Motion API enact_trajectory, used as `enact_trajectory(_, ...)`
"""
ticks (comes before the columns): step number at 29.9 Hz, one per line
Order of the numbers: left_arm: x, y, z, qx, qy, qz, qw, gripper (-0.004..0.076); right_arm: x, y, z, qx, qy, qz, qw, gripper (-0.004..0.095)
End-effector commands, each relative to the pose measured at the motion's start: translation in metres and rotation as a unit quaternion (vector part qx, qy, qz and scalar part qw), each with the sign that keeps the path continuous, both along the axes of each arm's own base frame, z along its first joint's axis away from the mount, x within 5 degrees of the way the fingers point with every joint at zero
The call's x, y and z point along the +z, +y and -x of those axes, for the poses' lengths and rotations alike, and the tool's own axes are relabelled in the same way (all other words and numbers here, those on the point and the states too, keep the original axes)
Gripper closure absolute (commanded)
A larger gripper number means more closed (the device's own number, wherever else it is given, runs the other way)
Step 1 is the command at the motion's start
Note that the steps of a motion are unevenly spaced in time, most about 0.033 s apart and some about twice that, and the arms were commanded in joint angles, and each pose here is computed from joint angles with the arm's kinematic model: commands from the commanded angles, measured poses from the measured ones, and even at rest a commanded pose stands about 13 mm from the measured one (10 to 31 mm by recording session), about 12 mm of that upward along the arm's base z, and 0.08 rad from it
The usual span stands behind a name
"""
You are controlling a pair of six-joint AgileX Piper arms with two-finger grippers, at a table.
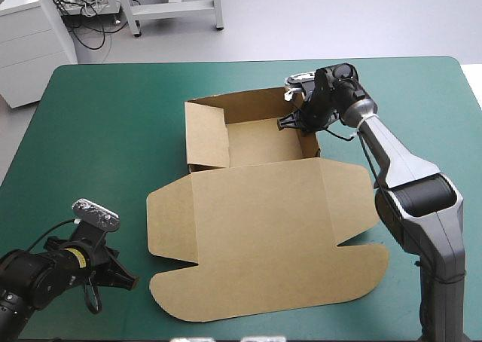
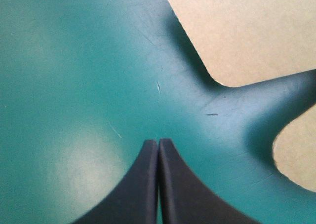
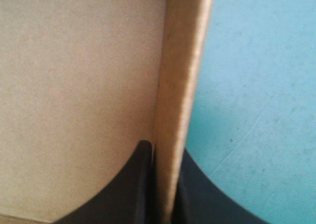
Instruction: Fold the box
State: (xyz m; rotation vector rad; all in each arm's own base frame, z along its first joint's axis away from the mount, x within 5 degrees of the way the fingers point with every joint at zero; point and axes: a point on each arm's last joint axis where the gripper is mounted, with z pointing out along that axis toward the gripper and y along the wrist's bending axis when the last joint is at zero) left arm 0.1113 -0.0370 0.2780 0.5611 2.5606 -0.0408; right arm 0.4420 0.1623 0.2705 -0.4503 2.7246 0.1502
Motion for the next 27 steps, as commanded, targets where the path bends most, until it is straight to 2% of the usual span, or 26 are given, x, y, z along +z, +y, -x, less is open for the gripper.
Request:
enact_trajectory(1,0.01,-0.001,-0.003,0.004,-0.032,0.015,0.999,0.0756,0.036,-0.004,0.006,0.002,-0.052,-0.011,0.999,0.0931)
enact_trajectory(4,0.01,-0.001,-0.003,0.004,-0.032,0.015,0.999,0.0756,0.037,-0.007,0.005,0.002,-0.056,0.003,0.998,0.0931)
enact_trajectory(12,0.01,0.001,-0.004,0.003,-0.04,-0.003,0.999,0.0756,0.068,-0.029,0.0,-0.009,-0.122,0.116,0.986,0.0931)
enact_trajectory(14,0.01,0.002,-0.004,0.003,-0.04,-0.004,0.999,0.0756,0.078,-0.04,-0.003,-0.022,-0.139,0.13,0.982,0.0931)
enact_trajectory(20,0.009,0.002,-0.003,0.003,-0.035,-0.006,0.999,0.0756,0.098,-0.089,-0.014,-0.067,-0.161,0.115,0.978,0.0931)
enact_trajectory(24,0.009,0.002,-0.003,0.003,-0.035,-0.006,0.999,0.0756,0.097,-0.148,-0.019,-0.13,-0.15,0.122,0.972,0.0931)
enact_trajectory(27,0.009,0.002,-0.003,0.003,-0.034,-0.006,0.999,0.0756,0.097,-0.201,-0.018,-0.187,-0.145,0.11,0.966,0.0931)
